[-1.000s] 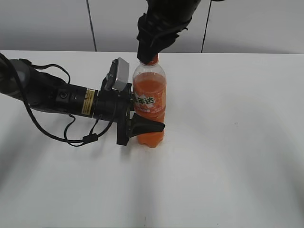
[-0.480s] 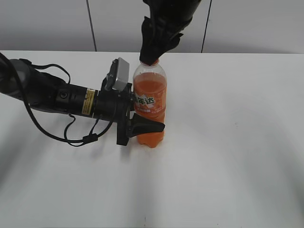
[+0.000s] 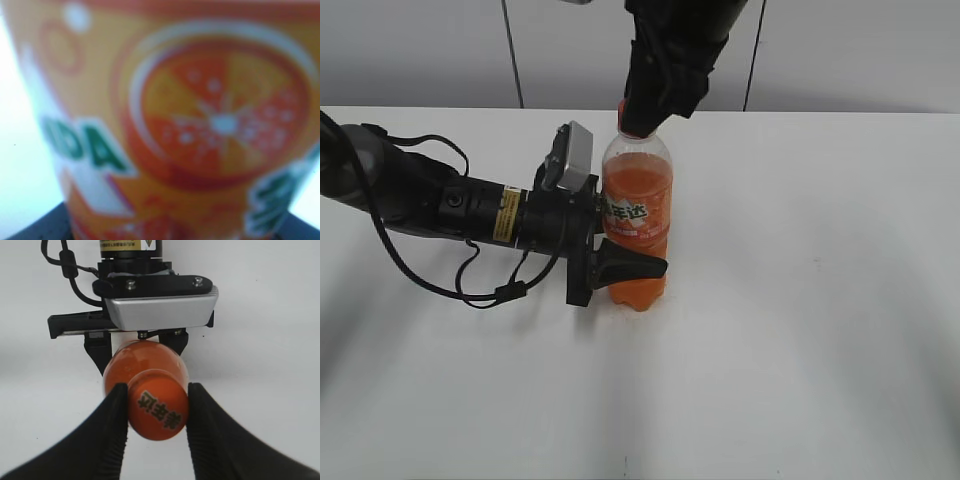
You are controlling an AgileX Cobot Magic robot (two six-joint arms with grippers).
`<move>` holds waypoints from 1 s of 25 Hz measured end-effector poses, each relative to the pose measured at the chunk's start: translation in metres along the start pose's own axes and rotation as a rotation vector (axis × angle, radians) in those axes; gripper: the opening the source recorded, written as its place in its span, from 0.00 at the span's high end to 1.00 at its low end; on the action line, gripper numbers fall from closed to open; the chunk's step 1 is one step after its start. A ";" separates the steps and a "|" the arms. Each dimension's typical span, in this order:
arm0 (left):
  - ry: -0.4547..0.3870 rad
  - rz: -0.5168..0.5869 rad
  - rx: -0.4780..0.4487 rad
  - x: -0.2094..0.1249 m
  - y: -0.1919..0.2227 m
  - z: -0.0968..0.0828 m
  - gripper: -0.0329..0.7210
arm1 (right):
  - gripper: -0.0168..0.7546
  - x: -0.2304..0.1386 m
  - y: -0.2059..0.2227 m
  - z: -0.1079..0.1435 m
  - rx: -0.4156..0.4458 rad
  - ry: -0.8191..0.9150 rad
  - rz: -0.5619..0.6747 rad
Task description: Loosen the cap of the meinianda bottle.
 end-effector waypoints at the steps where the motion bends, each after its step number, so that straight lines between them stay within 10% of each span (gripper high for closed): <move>1: 0.000 0.000 0.000 0.000 0.000 0.000 0.42 | 0.63 0.000 0.000 0.000 0.001 -0.016 -0.002; 25: 0.000 0.000 0.000 0.000 0.000 0.000 0.42 | 0.63 0.001 0.000 0.001 0.003 -0.078 -0.006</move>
Point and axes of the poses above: a point on each arm's last joint axis where the gripper is mounted, y pointing out along that axis toward the gripper, z along the wrist's bending axis when the last joint is at zero, x = y × z, the point moved 5 cm from there along y, pointing out along that axis toward the gripper, and after that the axes turned 3 degrees about -y, right-handed, at the moved point
